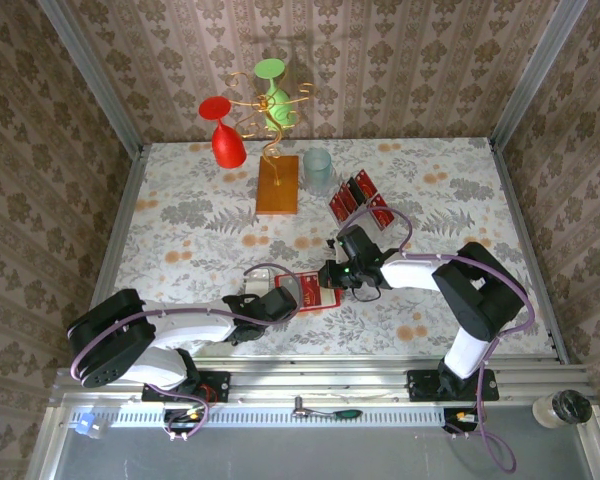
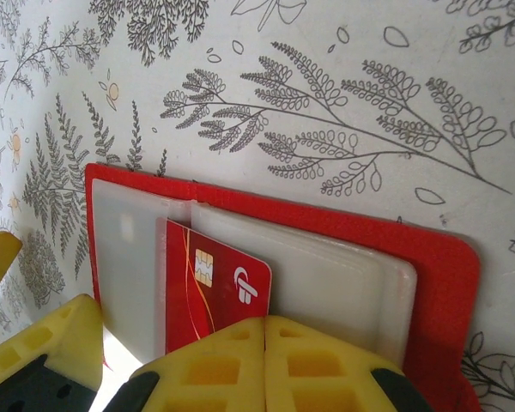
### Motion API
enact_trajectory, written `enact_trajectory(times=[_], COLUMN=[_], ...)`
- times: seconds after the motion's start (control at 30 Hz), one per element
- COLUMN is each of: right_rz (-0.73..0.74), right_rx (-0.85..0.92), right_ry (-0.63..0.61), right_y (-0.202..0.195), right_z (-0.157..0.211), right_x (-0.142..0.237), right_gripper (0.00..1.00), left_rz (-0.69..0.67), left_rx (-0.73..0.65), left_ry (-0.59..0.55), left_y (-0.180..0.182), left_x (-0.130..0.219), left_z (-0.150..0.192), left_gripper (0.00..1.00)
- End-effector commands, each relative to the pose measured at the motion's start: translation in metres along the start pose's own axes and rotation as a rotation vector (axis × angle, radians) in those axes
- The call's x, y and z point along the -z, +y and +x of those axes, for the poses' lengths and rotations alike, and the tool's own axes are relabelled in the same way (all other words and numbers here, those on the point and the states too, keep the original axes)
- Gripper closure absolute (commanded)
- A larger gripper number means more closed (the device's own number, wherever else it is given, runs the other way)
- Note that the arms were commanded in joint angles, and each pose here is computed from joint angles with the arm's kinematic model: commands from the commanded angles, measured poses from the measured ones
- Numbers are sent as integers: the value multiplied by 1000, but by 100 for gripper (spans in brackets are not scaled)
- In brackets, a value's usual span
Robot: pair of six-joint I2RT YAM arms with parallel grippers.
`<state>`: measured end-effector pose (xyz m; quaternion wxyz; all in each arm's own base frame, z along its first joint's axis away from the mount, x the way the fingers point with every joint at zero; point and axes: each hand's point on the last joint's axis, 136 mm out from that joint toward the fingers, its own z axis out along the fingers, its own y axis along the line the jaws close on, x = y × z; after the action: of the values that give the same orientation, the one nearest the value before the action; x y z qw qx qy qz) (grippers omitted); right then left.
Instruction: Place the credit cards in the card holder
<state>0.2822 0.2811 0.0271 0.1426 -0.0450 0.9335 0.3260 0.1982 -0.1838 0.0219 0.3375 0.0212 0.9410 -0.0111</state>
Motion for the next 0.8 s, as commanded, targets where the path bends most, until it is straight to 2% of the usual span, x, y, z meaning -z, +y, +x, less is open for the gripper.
enact_trajectory(times=[0.0,0.13,0.3,0.37,0.53,0.77], right_rz=[-51,-69,-53,-28,-15,-30], right_rx=[12,11,40,56,68,66], right_ry=[13,23,10,-4,0,29], right_y=[18,25,30,30,31,35], right_z=[1,5,1,-1,0,10], right_x=[-3,-8,3,11,17,8], right_gripper=[92,90,73,72,73,86], left_rz=[-18,-16,-18,-18,-18,-17], left_rx=[-6,-4,-5,-3,-3,3], left_ry=[1,0,-1,-1,-3,-6], left_y=[7,6,7,7,7,8], left_x=[0,1,0,0,0,1], left_z=[6,5,5,5,5,5], left_gripper=[0,0,0,0,0,0])
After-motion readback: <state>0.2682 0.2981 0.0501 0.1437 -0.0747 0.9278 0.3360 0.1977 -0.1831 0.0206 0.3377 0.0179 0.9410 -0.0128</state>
